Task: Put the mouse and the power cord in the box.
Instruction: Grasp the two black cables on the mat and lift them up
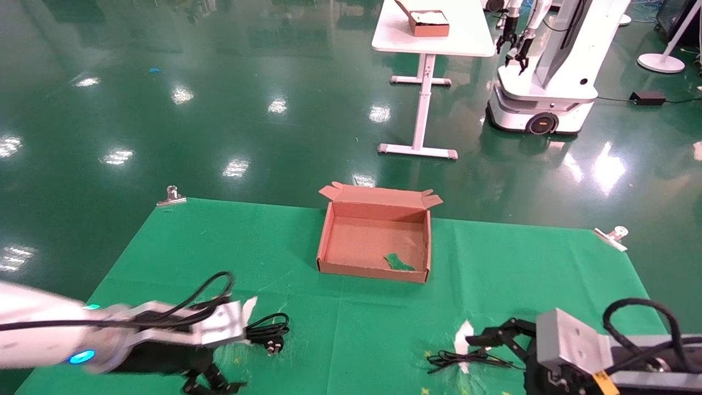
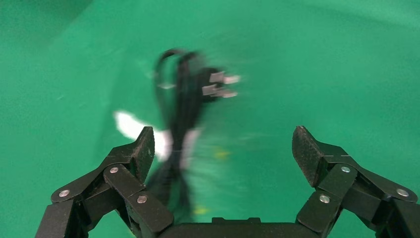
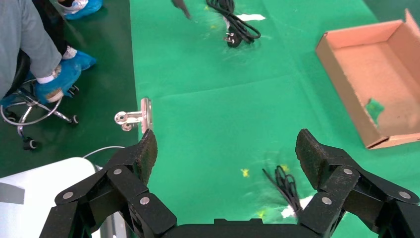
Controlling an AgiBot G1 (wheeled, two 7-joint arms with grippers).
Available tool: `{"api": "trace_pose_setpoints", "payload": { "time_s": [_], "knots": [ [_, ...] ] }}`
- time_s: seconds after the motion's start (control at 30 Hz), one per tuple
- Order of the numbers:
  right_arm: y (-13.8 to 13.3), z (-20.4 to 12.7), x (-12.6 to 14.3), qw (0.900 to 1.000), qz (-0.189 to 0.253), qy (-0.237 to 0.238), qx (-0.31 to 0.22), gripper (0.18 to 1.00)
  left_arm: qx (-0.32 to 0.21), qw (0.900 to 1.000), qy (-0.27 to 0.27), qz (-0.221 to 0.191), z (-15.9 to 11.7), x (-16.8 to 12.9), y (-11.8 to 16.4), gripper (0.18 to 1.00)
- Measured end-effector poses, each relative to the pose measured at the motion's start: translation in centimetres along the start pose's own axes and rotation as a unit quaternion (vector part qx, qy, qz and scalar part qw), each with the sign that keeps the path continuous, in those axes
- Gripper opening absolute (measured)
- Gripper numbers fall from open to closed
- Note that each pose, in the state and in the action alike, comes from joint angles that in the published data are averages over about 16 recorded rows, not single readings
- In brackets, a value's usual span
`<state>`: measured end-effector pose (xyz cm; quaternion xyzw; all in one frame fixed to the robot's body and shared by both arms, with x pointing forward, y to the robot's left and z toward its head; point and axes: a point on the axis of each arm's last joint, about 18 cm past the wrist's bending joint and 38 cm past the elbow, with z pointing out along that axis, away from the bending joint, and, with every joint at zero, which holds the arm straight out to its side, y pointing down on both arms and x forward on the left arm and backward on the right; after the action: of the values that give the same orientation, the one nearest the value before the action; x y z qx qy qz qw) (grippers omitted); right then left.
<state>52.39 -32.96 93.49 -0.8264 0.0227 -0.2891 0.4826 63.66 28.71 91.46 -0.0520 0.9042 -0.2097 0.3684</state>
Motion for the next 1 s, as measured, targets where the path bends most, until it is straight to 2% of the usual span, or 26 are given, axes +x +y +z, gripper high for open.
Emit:
{"api": "trace_pose_setpoints", "payload": {
  "time_s": [0.2,0.43,0.8,1.0],
  "knots": [
    [-0.3,-0.2,0.0,1.0,-0.001,0.001,0.005,1.001,-0.061,0.9975,-0.037,0.002,2.8,-2.0,-0.8,1.0],
    [-0.3,-0.3,-0.2,1.0,0.0,-0.001,0.006,1.001,-0.101,0.9928,-0.063,0.009,4.7,-3.3,-1.2,1.0],
    [0.1,-0.1,-0.2,1.0,0.0,-0.003,-0.011,1.001,-0.132,0.9876,-0.082,0.02,6.5,-4.1,-1.3,1.0],
    [1.3,0.2,0.2,0.998,-0.002,-0.002,-0.058,1.001,-0.138,0.9868,-0.082,0.022,6.8,-4.3,-1.2,1.0]
  ]
}}
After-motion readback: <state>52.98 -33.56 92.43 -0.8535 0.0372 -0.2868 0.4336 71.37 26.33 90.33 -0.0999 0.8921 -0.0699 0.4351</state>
